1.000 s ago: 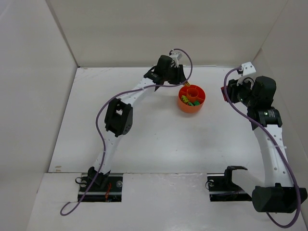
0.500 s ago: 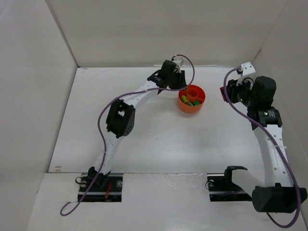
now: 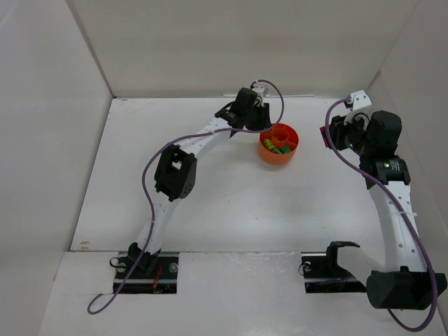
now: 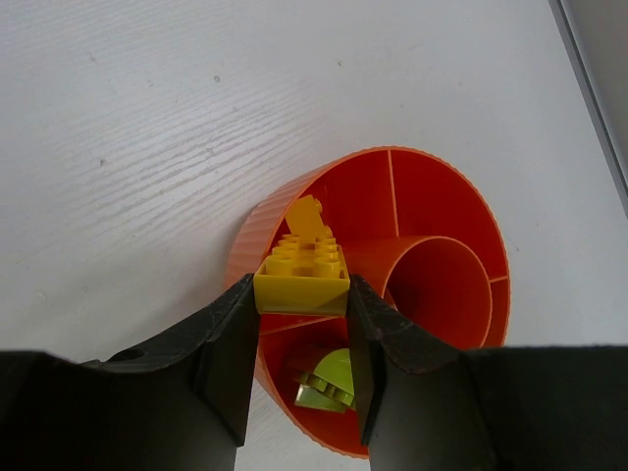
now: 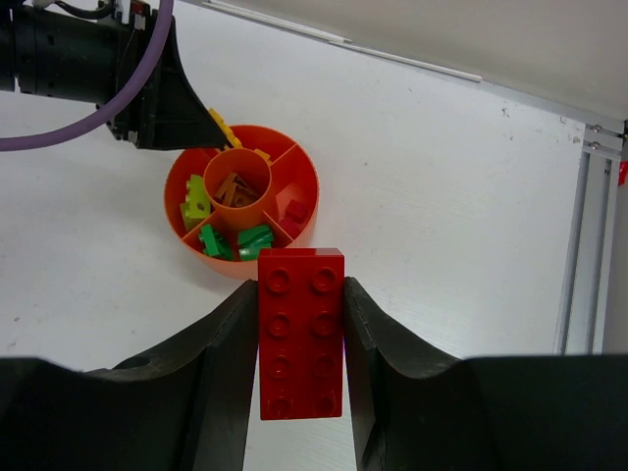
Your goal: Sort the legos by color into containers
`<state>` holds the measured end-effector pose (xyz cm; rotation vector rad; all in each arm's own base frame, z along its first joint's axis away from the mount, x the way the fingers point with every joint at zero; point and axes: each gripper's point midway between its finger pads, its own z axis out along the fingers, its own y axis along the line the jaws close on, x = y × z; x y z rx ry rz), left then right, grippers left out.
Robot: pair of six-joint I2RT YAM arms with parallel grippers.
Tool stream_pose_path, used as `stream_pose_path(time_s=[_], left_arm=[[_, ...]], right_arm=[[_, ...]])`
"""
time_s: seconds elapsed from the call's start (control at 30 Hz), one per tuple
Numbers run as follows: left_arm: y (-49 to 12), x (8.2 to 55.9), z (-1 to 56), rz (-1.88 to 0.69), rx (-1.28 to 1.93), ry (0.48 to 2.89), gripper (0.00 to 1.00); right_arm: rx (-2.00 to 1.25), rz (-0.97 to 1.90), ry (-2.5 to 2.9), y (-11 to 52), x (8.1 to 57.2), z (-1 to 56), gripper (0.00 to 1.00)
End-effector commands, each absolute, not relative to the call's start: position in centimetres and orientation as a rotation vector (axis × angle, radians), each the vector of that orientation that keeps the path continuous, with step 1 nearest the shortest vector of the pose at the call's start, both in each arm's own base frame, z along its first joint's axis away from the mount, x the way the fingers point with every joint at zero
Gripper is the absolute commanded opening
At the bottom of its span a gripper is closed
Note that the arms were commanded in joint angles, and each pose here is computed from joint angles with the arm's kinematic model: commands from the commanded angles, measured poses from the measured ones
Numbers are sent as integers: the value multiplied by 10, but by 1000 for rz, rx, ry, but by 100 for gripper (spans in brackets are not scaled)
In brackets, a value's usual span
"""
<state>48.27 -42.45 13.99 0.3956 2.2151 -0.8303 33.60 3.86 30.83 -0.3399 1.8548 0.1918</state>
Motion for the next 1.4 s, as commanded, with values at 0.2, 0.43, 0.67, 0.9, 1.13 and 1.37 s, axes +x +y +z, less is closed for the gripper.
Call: stream_pose_path(time_s=[0.2,0.43,0.67,0.9,1.13,1.37], left_arm=[[-419,479,208,-823,411,2099,44],[-419,479,217,-823,420,2077,60],[-417,477,229,-824,428,2053,84],[-413,478,265,-809,438,1970,100],[-397,471,316,-774,417,1878,100],[-341,459,342,-741,341,1866,100]], right_arm=[[-352,180,1787,39,334,328,2],[-352,180,1787,39,334,328,2],[-358,191,1794,41,334,323,2],[-358,191,1794,41,334,323,2],[-365,196,1782,42,334,326,2],[-396,270,1767,53,354,320,2]])
